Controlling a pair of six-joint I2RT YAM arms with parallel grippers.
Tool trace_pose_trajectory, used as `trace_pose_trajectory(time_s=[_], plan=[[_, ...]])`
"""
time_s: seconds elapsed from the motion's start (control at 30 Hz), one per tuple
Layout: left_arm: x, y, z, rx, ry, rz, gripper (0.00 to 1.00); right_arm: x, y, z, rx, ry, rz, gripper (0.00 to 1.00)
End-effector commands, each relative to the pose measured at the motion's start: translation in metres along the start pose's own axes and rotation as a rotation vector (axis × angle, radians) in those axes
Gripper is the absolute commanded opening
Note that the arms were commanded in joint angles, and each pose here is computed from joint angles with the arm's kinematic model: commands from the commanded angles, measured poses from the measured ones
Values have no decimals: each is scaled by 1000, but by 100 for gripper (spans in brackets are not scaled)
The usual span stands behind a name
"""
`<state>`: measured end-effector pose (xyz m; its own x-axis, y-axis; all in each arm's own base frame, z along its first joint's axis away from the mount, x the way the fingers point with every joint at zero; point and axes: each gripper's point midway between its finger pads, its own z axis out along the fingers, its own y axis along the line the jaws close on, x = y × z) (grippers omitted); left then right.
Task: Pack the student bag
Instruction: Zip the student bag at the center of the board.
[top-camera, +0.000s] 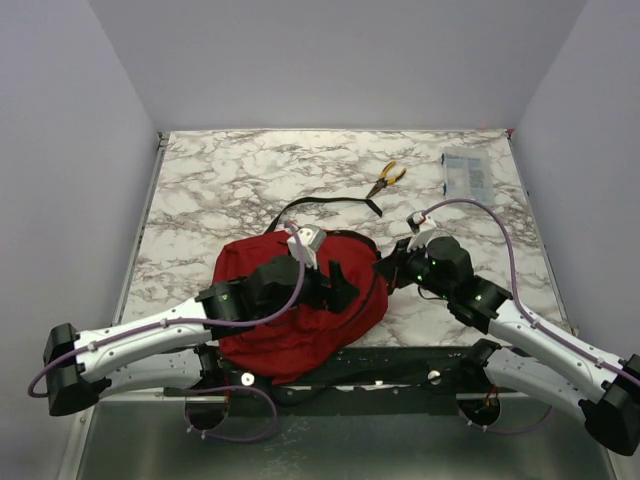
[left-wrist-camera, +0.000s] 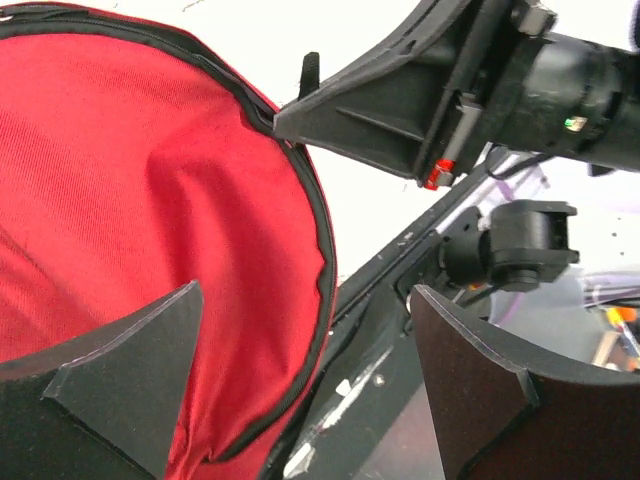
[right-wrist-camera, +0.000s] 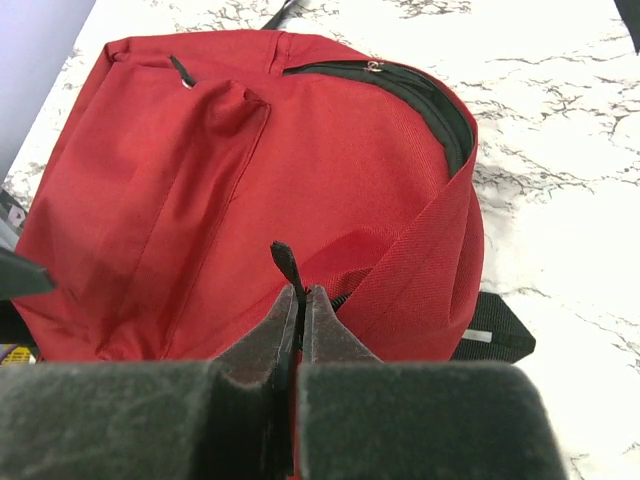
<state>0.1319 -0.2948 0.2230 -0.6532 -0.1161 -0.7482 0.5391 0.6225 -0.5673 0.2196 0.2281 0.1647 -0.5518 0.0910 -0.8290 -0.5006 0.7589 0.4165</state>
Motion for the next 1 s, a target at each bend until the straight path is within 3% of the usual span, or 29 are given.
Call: trace_pose_trajectory(time_s=[0.0,0.33,0.43,0.6,0.67,0.97], plan=[[2,-12,34,28,67,101,84,-16,11,-7,-24,-17,22,0],[21,-17,87,12,159,181,63,-20,16,-10,-21,-5,78,0],[32,-10,95,-22,187,200,52,-20,17,-12,-24,-5,90,0],[56,3,100,-66,257,217,21,-23,14,-10,9,1,99,0],[66,6,99,-71,286,231,3,-22,9,-5,43,14,110,0],[121,-12,75,0,392,298,0,-34,-33,15,252,68,146,0]])
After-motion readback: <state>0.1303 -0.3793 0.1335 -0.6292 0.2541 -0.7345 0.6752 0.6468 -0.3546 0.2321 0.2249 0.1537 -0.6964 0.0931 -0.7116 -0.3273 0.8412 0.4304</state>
